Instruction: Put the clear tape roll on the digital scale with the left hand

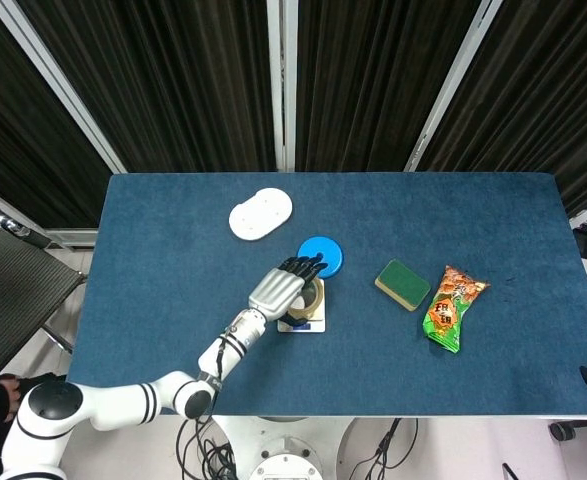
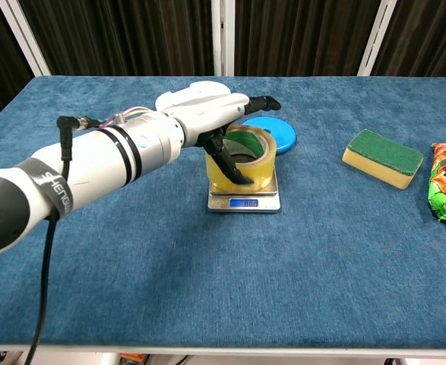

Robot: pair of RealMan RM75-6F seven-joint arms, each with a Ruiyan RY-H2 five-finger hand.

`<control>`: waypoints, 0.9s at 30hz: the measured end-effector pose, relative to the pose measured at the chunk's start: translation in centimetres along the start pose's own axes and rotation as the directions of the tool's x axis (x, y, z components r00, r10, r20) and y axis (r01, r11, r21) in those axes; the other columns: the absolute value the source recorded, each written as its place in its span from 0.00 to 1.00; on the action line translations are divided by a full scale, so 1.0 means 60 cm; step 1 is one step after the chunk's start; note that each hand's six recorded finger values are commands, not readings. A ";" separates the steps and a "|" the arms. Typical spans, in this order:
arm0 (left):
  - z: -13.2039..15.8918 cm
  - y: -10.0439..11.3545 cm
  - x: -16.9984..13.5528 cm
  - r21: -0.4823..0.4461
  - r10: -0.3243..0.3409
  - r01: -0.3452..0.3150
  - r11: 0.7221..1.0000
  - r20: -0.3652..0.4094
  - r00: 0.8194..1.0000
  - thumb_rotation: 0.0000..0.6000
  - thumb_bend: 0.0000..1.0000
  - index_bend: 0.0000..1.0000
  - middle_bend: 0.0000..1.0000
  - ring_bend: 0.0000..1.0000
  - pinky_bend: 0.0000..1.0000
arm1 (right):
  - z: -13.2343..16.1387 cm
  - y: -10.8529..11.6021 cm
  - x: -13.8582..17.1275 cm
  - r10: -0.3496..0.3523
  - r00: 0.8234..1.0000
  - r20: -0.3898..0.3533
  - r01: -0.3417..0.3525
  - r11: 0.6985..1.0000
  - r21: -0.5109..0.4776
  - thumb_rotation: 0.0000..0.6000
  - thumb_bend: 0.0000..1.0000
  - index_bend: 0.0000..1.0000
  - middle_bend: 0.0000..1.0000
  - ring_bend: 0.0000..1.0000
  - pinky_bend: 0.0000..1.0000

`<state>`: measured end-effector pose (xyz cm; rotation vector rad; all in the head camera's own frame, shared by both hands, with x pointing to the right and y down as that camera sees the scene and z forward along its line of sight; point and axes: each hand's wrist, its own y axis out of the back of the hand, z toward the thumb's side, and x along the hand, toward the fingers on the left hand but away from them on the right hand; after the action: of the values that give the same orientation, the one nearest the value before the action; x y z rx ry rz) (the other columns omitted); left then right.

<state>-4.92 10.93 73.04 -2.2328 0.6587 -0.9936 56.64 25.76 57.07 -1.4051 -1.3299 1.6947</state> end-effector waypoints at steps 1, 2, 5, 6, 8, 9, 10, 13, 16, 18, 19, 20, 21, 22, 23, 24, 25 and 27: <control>0.000 0.001 -0.001 0.000 -0.001 0.001 1.000 0.002 1.000 1.00 0.19 0.00 0.00 0.00 0.06 | 0.001 0.000 0.000 0.000 1.000 -0.001 0.000 1.000 0.001 1.00 0.13 0.00 0.00 0.00 0.00; -0.001 0.002 -0.003 0.001 -0.003 0.003 1.000 0.004 1.000 1.00 0.18 0.00 0.00 0.00 0.06 | 0.001 0.000 0.000 0.000 1.000 -0.002 0.000 1.000 0.002 1.00 0.13 0.00 0.00 0.00 0.00; -0.002 0.006 -0.010 -0.001 -0.006 0.006 1.000 0.007 1.000 1.00 0.18 0.00 0.00 0.00 0.04 | 0.001 0.001 0.001 -0.002 1.000 -0.001 0.002 1.000 0.001 1.00 0.13 0.00 0.00 0.00 0.00; -0.003 0.008 -0.013 -0.002 -0.005 0.005 1.000 0.008 1.000 1.00 0.17 0.00 0.00 0.00 0.04 | 0.001 0.002 0.002 -0.005 1.000 0.001 0.005 1.000 0.000 1.00 0.13 0.00 0.00 0.00 0.00; -0.003 0.015 -0.023 -0.001 0.001 -0.001 1.000 0.012 1.000 1.00 0.16 0.00 0.00 0.00 0.02 | 0.000 0.004 0.002 -0.009 1.000 0.003 0.009 1.000 -0.001 1.00 0.13 0.00 0.00 0.00 0.00; -0.004 0.020 -0.029 0.002 0.004 -0.004 1.000 0.012 1.000 1.00 0.16 0.00 0.00 0.00 0.02 | 0.000 0.005 0.002 -0.011 1.000 0.003 0.011 1.000 -0.001 1.00 0.13 0.00 0.00 0.00 0.00; -0.006 0.025 -0.037 0.005 0.008 -0.008 1.000 0.012 1.000 1.00 0.16 0.00 0.00 0.00 0.02 | 0.000 0.006 0.003 -0.013 1.000 0.003 0.013 1.000 -0.001 1.00 0.13 0.00 0.00 0.00 0.00; -0.018 0.050 -0.072 0.025 0.033 -0.033 0.999 -0.002 0.999 1.00 0.16 0.00 0.00 0.00 0.02 | 0.002 0.009 0.004 -0.021 1.000 -0.005 0.021 1.000 -0.001 1.00 0.13 0.00 0.00 0.00 0.00; -0.049 0.083 -0.131 0.056 0.086 -0.083 0.995 -0.050 0.995 1.00 0.16 0.00 0.00 0.00 0.02 | 0.010 0.010 0.006 -0.035 0.999 -0.026 0.035 0.999 0.005 1.00 0.13 0.00 0.00 0.00 0.00; -0.084 0.102 -0.183 0.094 0.135 -0.126 0.988 -0.103 0.985 1.00 0.16 0.00 0.00 0.00 0.02 | 0.018 0.009 0.009 -0.046 0.998 -0.048 0.047 0.999 0.010 1.00 0.13 0.00 0.00 0.00 0.00; -0.100 0.109 -0.207 0.116 0.158 -0.144 0.983 -0.127 0.979 1.00 0.16 0.00 0.00 0.00 0.02 | 0.023 0.008 0.010 -0.051 0.997 -0.057 0.051 0.999 0.011 1.00 0.13 0.00 0.00 0.00 0.00; -0.123 0.116 -0.241 0.149 0.190 -0.167 0.975 -0.158 0.969 1.00 0.16 0.00 0.00 0.00 0.02 | 0.027 0.007 0.011 -0.055 0.996 -0.067 0.056 0.998 0.011 1.00 0.13 0.00 0.00 0.00 0.00; -0.139 0.120 -0.267 0.175 0.213 -0.182 0.968 -0.180 0.960 1.00 0.16 0.00 0.00 0.00 0.02 | 0.033 0.005 0.012 -0.060 0.995 -0.078 0.061 0.998 0.011 1.00 0.13 0.00 0.00 0.00 0.00; -0.154 0.123 -0.295 0.201 0.235 -0.195 0.960 -0.201 0.951 1.00 0.16 0.00 0.00 0.00 0.02 | 0.036 0.003 0.013 -0.061 0.994 -0.086 0.062 0.998 0.012 1.00 0.13 0.00 0.00 0.00 0.00; -0.173 0.124 -0.333 0.236 0.262 -0.207 0.949 -0.230 0.937 1.00 0.16 0.00 0.00 0.00 0.02 | 0.039 0.001 0.013 -0.059 0.994 -0.091 0.061 0.998 0.014 1.00 0.13 0.00 0.00 0.00 0.00; -0.187 0.123 -0.362 0.264 0.279 -0.211 0.941 -0.251 0.927 1.00 0.16 0.00 0.00 0.00 0.03 | 0.043 -0.001 0.014 -0.057 0.994 -0.097 0.059 0.998 0.018 1.00 0.13 0.00 0.00 0.00 0.00; -0.201 0.122 -0.391 0.292 0.292 -0.210 0.933 -0.272 0.917 1.00 0.16 0.00 0.00 0.00 0.03 | 0.045 -0.002 0.014 -0.054 0.993 -0.100 0.057 0.998 0.022 1.00 0.13 0.00 0.00 0.00 0.00; -0.229 0.114 -0.454 0.349 0.304 -0.188 0.918 -0.318 0.898 1.00 0.16 0.00 0.00 0.00 0.04 | 0.051 -0.006 0.016 -0.048 0.993 -0.109 0.052 0.998 0.032 1.00 0.13 0.00 0.00 0.00 0.00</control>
<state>-33.18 19.31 62.62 -1.6535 0.8605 -1.2947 53.43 25.70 56.92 -1.4121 -1.2600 1.5788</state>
